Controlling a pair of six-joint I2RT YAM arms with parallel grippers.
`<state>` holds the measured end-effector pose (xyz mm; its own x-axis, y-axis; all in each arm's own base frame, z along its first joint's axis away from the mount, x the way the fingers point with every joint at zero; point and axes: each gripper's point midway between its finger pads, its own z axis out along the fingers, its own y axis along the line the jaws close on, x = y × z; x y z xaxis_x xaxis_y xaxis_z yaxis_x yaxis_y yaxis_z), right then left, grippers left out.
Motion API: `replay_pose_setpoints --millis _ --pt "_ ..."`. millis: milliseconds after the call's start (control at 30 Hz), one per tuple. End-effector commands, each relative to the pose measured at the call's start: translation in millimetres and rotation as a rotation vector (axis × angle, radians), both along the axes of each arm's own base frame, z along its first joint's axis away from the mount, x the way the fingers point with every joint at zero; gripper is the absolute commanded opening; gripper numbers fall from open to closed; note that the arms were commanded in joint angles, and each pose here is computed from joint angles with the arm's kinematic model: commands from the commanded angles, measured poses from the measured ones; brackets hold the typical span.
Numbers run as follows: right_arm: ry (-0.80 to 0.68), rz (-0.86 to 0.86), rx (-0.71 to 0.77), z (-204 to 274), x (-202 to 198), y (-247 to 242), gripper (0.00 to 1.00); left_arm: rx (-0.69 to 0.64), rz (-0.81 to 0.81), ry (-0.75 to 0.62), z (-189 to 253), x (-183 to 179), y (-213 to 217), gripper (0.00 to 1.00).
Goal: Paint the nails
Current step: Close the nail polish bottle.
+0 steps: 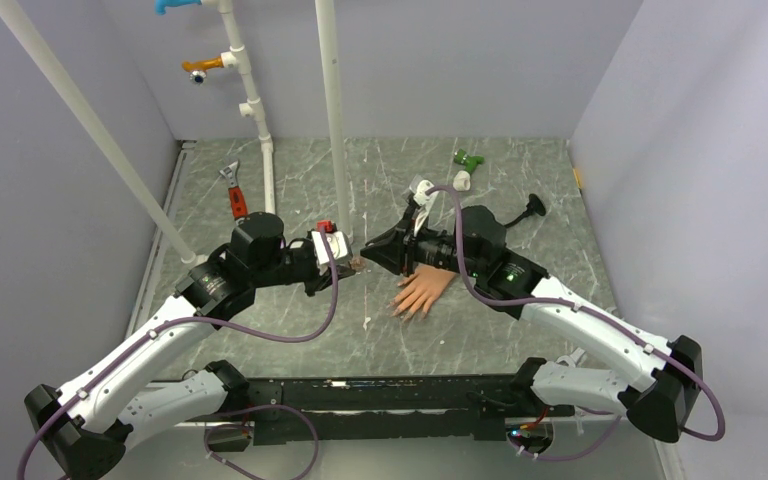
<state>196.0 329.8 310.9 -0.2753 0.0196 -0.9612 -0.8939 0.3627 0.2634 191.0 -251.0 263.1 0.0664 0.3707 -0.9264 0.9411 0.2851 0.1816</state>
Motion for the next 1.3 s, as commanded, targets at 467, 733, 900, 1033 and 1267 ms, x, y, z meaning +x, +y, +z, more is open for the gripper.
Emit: replay_pose_setpoints --millis 467,733,900,1033,1267 --pt "-0.031 -0.023 -0.008 6 -7 -8 0.00 -0.070 -0.012 -0.066 30 1 -6 0.00" --pt "-0.025 -0.010 -0.010 2 -6 -1 0.00 -0.070 -0.015 -0.067 30 1 -6 0.00" --pt "-0.030 -0.011 -0.014 2 -4 2 0.00 -0.071 -0.012 -0.071 31 0 -5 0.00" --pt "-0.028 -0.012 -0.029 -1 -1 4 0.00 -0.073 -0.010 -0.075 32 1 -4 0.00" --pt "-0.046 0.010 -0.058 -3 1 11 0.00 -0.075 -0.011 -0.077 33 0 -4 0.00"
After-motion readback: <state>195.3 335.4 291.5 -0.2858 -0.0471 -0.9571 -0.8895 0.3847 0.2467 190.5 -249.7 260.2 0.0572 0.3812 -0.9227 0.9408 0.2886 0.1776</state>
